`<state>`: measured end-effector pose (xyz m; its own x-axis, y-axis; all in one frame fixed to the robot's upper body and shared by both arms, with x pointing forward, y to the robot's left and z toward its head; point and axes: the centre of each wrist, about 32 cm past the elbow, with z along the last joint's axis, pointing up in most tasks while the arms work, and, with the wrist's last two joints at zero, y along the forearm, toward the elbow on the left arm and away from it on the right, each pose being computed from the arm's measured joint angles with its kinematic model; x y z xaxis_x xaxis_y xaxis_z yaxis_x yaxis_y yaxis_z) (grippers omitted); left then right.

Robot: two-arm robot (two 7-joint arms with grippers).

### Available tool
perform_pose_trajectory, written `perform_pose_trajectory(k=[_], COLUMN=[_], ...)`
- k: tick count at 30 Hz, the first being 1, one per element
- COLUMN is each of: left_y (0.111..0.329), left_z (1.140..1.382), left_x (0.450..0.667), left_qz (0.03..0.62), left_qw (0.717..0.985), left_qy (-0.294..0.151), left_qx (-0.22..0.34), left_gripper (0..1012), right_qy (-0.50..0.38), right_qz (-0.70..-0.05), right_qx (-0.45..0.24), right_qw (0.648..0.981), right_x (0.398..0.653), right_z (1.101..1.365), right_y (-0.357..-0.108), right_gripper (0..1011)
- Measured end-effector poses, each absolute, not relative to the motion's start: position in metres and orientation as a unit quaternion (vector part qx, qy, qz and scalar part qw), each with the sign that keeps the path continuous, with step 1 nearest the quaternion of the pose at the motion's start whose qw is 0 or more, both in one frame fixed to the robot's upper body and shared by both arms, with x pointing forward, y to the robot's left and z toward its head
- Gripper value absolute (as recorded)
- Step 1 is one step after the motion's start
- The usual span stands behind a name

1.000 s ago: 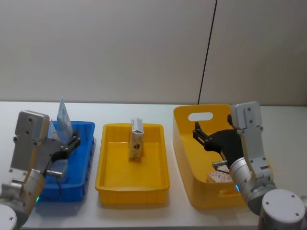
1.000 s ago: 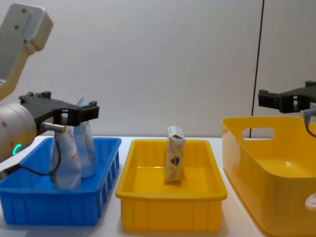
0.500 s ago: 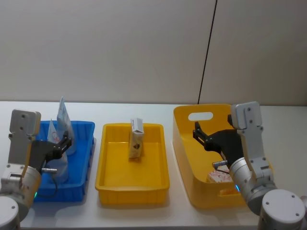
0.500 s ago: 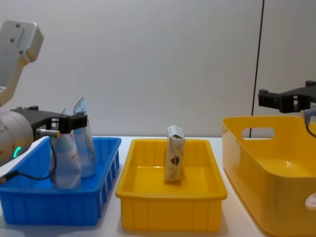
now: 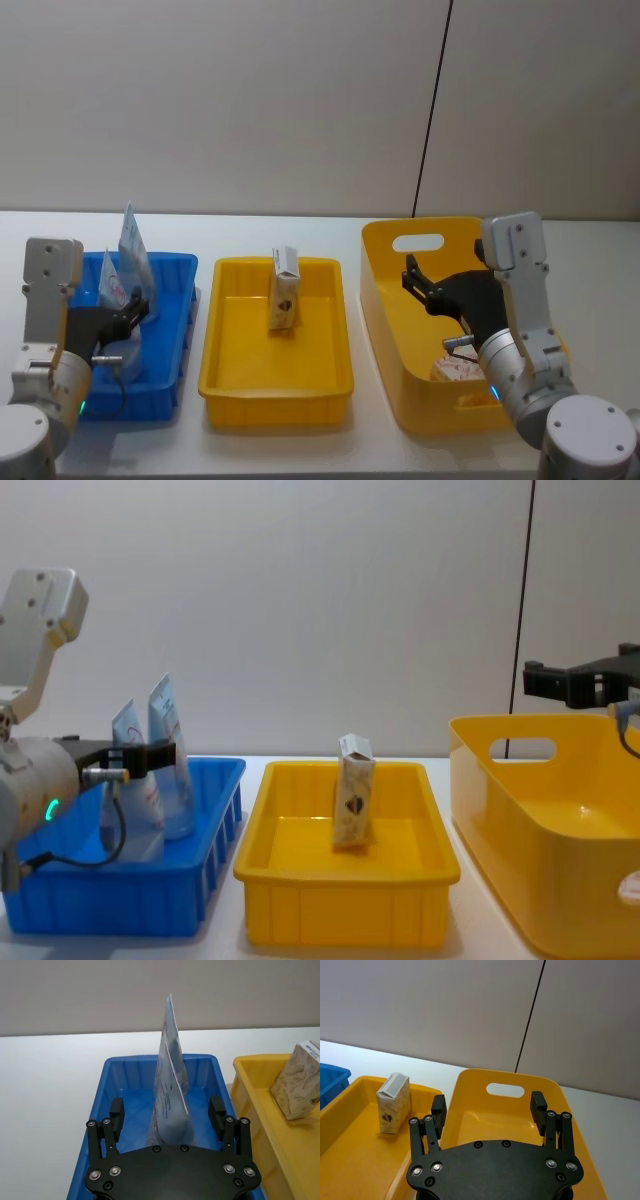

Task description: Bimanual collaborative sorting of washing and personal care products

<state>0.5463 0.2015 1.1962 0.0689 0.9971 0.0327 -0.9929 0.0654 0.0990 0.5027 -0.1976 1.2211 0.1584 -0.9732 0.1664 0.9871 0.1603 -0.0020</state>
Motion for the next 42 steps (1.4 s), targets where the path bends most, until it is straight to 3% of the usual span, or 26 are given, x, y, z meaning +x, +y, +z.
perform_pose_trajectory(k=[10,18,26,42], left_y=[0.198,0.194,0.191,0.19], left_z=[1.186,1.179,1.174,1.175], left_x=[0.557,0.566,0.574,0.577], left_qz=[0.684,0.684,0.686,0.69], left_qw=[0.726,0.726,0.724,0.722], left_qy=[0.049,0.059,0.061,0.044], left_qx=[0.045,0.041,0.039,0.038], left_gripper=[979,791,521,410], right_qy=[-0.063,-0.063,-0.063,-0.063], right_qz=[-0.646,-0.646,-0.646,-0.646], right_qx=[-0.055,-0.055,-0.055,-0.055], right_qw=[0.759,0.759,0.759,0.759], right_x=[0.503,0.503,0.503,0.503], right_z=[1.221,1.221,1.221,1.221], right_y=[-0.198,-0.198,-0.198,-0.198], right_gripper=[1004,1004,1004,1004])
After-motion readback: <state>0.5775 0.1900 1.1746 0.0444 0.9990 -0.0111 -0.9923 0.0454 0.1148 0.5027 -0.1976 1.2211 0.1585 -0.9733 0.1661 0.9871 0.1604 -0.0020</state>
